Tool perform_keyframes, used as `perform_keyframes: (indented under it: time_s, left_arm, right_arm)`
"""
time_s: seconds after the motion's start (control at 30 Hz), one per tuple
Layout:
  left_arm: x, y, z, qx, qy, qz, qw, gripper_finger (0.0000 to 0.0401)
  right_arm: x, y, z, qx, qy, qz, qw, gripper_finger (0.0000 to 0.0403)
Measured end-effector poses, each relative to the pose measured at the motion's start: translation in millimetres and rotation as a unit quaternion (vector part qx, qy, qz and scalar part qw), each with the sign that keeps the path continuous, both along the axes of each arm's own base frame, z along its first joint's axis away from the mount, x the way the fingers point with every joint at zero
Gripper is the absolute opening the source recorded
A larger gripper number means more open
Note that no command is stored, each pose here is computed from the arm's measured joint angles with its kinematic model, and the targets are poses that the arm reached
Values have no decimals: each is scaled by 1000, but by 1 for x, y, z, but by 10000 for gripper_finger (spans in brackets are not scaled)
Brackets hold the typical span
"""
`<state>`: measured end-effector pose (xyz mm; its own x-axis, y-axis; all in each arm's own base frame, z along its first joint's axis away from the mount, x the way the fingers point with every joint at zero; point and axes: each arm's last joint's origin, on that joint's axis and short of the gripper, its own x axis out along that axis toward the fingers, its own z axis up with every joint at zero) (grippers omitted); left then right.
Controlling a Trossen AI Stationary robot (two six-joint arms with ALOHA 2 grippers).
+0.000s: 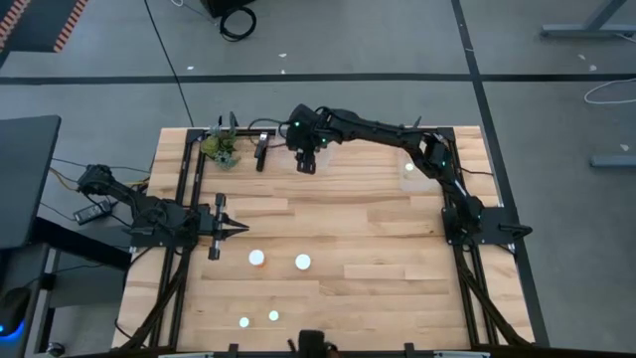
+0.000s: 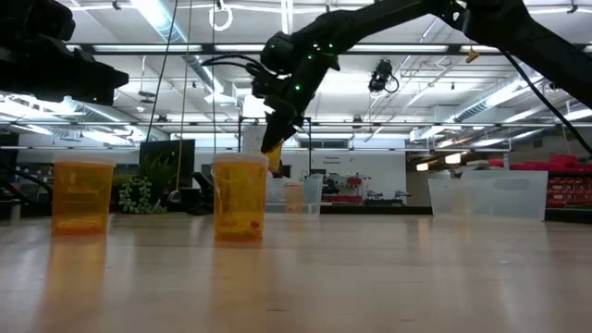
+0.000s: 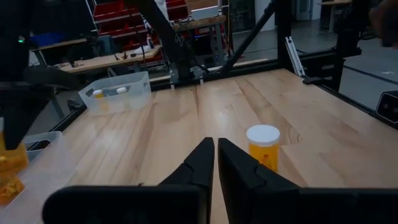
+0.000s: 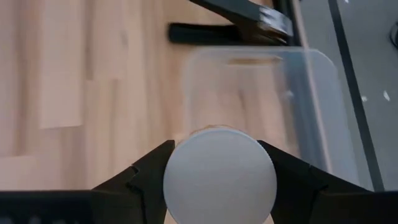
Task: Pick and place medicine bottles into bin by pill shape (circle, oval)
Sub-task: Put the top big orange pill bottle into the left transparent bin
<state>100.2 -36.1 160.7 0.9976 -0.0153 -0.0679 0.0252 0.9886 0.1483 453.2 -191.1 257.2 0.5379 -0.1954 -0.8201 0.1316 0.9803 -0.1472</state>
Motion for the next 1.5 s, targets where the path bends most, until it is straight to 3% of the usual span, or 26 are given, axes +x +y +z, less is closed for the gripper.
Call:
perform_keyframes:
  time_s: [0.3, 0.6, 1.0, 1.5]
  left_arm:
    - [0, 0, 0, 0, 0, 0, 1000, 30]
    - [0, 0, 0, 0, 0, 0, 1000, 31]
    - [0, 0, 0, 0, 1, 0, 1000, 26]
    - [0, 0, 0, 0, 1, 0, 1000, 31]
  right_arm:
    - [-17, -34, -5, 15, 7, -45, 999, 219]
    - [-28, -37, -37, 44, 53, -55, 996, 219]
    - [-39, -45, -59, 56, 83, -120, 988, 219]
    - [-37, -41, -60, 82, 71, -94, 990, 220]
